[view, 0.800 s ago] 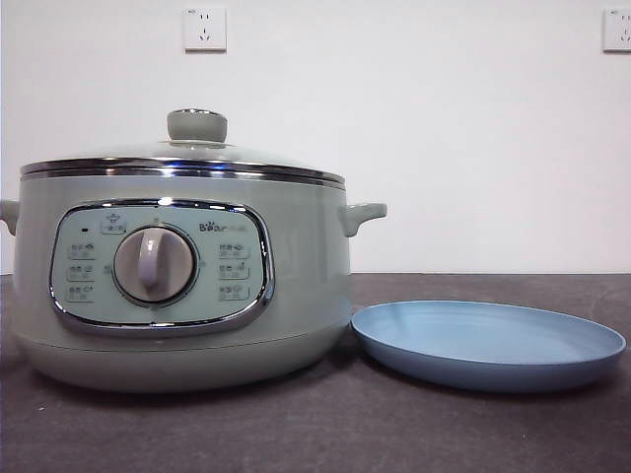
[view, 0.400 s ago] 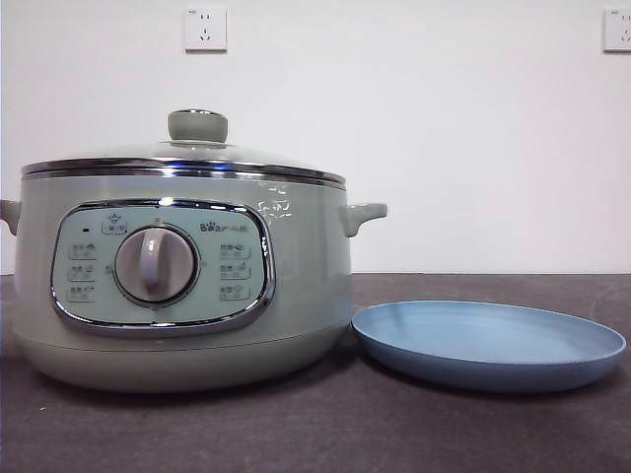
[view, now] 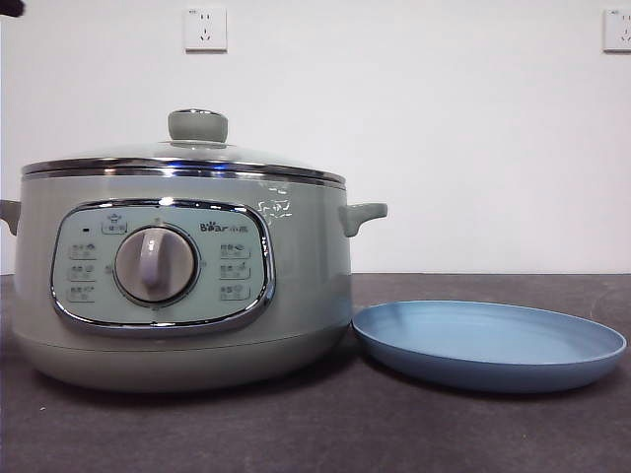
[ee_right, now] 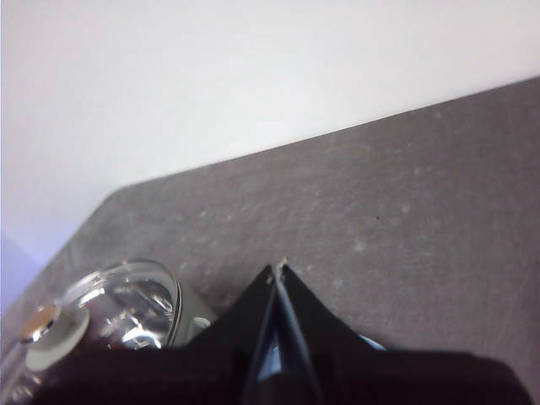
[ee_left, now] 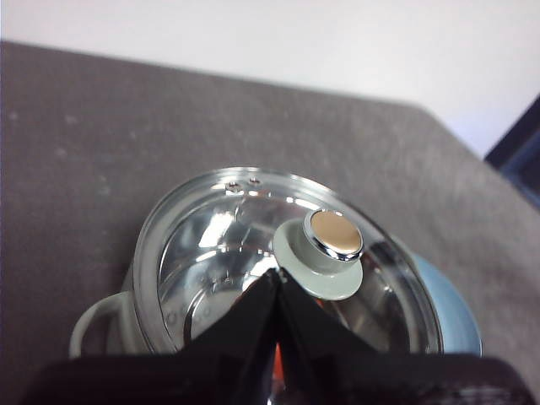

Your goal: Take the pumpkin out from the steamer,put the pumpkin in the blue plate,close the lid

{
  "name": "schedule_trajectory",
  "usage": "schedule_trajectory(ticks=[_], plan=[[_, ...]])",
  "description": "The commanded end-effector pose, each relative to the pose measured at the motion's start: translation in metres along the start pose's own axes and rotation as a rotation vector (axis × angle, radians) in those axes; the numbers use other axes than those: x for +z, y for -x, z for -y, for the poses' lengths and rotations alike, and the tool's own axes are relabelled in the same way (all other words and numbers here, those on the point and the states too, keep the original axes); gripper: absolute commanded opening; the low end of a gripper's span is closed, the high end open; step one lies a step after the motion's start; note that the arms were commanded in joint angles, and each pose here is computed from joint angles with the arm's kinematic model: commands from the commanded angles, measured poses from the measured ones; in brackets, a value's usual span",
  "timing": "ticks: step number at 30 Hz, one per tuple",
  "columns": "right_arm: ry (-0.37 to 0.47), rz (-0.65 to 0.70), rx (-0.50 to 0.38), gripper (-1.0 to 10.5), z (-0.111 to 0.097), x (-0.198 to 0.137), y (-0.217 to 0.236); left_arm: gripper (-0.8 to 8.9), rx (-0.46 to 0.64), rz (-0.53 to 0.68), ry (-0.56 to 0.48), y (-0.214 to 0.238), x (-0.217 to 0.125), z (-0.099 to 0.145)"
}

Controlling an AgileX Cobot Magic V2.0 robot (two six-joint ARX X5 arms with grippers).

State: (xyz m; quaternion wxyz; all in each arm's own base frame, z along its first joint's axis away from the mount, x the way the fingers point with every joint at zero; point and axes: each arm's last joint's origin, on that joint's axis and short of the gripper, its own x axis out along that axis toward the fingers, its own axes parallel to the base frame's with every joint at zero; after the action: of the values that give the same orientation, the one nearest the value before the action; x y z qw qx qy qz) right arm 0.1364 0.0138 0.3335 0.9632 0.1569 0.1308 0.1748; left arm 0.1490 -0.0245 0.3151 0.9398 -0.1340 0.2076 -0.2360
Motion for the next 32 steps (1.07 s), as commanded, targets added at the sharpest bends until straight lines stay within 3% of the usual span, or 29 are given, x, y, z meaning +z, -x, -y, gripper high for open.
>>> schedule_trajectory(ticks=[1,4,7,11,12,23,26,32], plan=[[0.122,-0.083,0.047,-0.2,-0.001,0.01,-0.009,-0.07,0.005,-0.06,-0.06,-0.005,0.013,0.0],[0.122,-0.197,0.061,0.0,0.001,0.014,-0.021,-0.04,0.006,-0.114,-0.036,-0.01,0.023,0.0],[0.11,-0.257,0.069,1.8,0.004,0.013,-0.03,0.31,-0.033,-0.136,-0.043,-0.013,0.028,0.001],[0.092,-0.294,0.06,3.9,0.007,0.01,-0.035,4.1,-0.044,-0.136,-0.046,-0.013,0.028,0.003],[0.092,-0.296,0.058,4.0,0.007,0.01,-0.035,4.34,-0.049,-0.138,-0.047,-0.014,0.027,0.004],[0.078,-0.316,0.054,4.1,0.008,0.008,-0.035,4.36,-0.175,-0.141,-0.093,-0.041,0.034,0.031],[0.074,-0.319,0.052,4.1,0.008,0.007,-0.035,4.36,-0.172,-0.186,-0.135,-0.059,0.036,0.043],[0.064,-0.341,0.048,4.1,0.008,0.005,-0.034,4.36,-0.065,-0.282,-0.266,-0.094,0.038,0.061]])
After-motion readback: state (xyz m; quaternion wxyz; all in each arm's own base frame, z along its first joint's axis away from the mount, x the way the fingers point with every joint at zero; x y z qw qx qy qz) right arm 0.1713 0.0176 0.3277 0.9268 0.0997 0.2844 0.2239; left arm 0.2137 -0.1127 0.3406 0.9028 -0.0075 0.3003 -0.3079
